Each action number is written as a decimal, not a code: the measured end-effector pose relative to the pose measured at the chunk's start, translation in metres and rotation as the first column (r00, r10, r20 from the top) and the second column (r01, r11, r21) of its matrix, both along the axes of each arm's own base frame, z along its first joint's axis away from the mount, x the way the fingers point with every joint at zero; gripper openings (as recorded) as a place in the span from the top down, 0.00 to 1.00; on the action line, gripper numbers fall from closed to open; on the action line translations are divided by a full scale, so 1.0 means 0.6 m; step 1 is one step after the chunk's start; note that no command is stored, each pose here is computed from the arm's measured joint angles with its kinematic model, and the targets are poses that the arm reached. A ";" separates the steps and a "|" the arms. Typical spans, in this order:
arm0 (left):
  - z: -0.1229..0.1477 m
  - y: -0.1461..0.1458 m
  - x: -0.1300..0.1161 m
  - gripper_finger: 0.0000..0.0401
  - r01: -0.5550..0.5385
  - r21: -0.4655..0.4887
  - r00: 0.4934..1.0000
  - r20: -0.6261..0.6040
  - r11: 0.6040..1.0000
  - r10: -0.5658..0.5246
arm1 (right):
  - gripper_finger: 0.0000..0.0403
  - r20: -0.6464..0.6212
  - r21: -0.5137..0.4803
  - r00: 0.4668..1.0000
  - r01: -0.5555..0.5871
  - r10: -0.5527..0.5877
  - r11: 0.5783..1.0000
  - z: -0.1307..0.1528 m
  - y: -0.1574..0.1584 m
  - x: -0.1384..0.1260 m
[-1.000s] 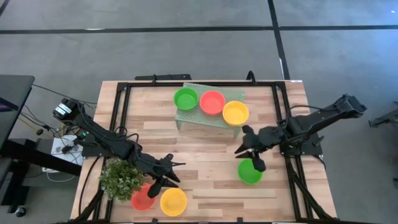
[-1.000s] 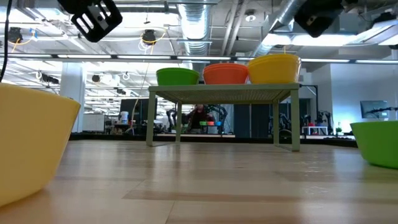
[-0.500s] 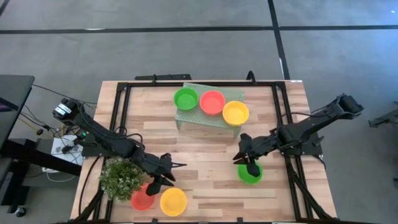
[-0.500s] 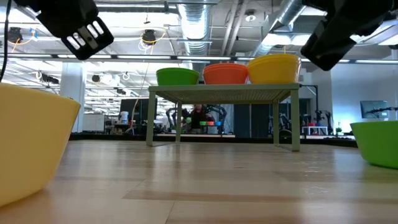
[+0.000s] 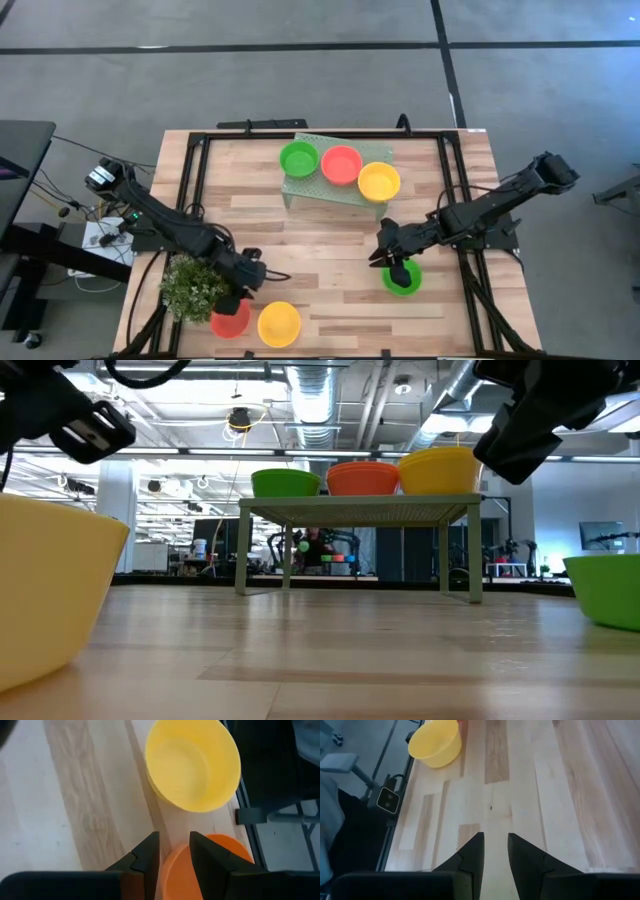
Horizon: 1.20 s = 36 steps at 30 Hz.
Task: Pick & Place Mini bowls
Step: Stack the orange bowl on top of the orange bowls on the shelf
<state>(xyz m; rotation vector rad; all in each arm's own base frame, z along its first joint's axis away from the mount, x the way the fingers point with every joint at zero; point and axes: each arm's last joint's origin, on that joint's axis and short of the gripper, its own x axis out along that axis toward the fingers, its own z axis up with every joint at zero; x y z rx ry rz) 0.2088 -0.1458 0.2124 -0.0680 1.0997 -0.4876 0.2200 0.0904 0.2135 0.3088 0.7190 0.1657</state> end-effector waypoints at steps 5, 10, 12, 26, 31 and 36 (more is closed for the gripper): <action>-0.007 -0.007 -0.004 0.73 0.075 0.037 0.997 -0.003 0.996 -0.075 | 0.80 0.002 0.001 1.000 0.002 -0.002 1.000 -0.002 0.001 0.003; -0.006 -0.003 0.013 0.73 0.157 0.063 0.987 -0.035 0.986 -0.155 | 0.80 0.005 0.002 1.000 0.012 -0.012 1.000 -0.002 -0.003 0.005; 0.002 -0.002 0.025 0.73 0.177 0.081 0.981 -0.099 0.981 -0.169 | 0.80 0.005 0.002 1.000 0.020 -0.020 1.000 -0.002 -0.006 0.006; -0.035 -0.052 0.068 0.73 0.364 0.183 0.882 -0.384 0.913 -0.274 | 0.80 0.013 -0.010 0.997 0.082 -0.082 0.997 -0.001 -0.033 0.016; -0.039 -0.060 0.062 0.73 0.338 0.207 0.893 -0.379 0.918 -0.243 | 0.80 0.013 -0.010 0.997 0.081 -0.081 0.997 -0.001 -0.033 0.016; -0.052 -0.062 0.051 0.73 0.355 0.218 0.884 -0.396 0.909 -0.251 | 0.80 0.013 -0.009 0.997 0.076 -0.076 0.997 -0.001 -0.032 0.015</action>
